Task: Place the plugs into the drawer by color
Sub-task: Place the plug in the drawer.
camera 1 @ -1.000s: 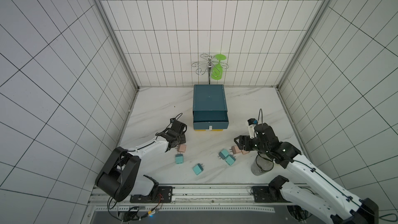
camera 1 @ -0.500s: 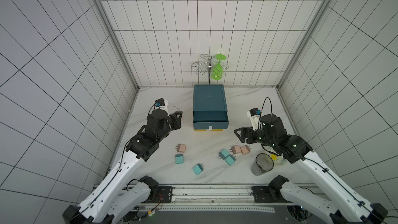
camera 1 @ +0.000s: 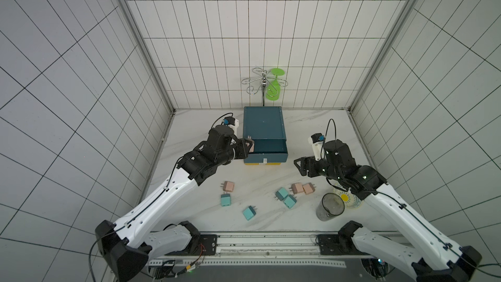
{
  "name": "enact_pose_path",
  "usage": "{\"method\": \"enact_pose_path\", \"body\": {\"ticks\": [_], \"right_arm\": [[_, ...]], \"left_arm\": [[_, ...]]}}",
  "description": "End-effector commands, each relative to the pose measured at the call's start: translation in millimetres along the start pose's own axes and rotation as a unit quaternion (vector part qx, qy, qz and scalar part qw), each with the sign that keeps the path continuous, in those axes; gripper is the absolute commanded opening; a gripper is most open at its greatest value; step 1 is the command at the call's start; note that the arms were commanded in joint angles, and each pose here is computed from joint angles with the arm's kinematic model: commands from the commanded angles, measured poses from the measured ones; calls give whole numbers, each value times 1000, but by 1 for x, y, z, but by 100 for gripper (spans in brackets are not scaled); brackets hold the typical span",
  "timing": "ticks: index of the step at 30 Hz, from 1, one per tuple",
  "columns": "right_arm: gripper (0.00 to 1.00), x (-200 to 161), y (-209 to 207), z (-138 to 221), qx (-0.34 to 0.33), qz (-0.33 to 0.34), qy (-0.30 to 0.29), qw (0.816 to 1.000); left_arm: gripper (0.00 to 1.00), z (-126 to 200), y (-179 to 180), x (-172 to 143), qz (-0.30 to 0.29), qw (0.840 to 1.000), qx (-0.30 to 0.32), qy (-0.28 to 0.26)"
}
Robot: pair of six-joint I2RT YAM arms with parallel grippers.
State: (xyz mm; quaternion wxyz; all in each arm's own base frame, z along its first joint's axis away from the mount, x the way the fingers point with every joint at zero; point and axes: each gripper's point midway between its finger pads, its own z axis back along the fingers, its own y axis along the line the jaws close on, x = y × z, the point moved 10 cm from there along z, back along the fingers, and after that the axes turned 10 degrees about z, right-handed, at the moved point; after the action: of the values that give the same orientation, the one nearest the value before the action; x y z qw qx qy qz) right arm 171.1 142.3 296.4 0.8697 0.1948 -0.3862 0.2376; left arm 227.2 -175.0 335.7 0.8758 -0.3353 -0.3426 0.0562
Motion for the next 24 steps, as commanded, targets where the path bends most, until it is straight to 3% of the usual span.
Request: {"method": "enact_pose_path", "body": {"ticks": [1,5,12,16,18,21,24], "right_arm": [[78,-5,-5,-1,-17,8,-12,1000],[78,-7,-6,-2,-20,7,-11,1000],[79,-9,-6,-7,-17,6,-5,1000],[79,-9,-5,-11,-11,4,2,1000],[79,-10,-6,-12,-11,4,5,1000],[79,-9,-6,-12,-11,5,5,1000],[79,-10,-6,-11,-11,5,4,1000]], "left_arm": [[0,-11,-3,0,-13,1000,-5,9],[0,-35,0,-8,-17,999,15,34],[0,-54,2,-5,-18,999,39,30],[8,-64,9,-9,-17,997,65,43],[16,-68,11,-11,-19,996,76,49],[17,-72,14,-10,-27,993,101,54],[30,-75,16,-12,-27,992,108,58]]}}
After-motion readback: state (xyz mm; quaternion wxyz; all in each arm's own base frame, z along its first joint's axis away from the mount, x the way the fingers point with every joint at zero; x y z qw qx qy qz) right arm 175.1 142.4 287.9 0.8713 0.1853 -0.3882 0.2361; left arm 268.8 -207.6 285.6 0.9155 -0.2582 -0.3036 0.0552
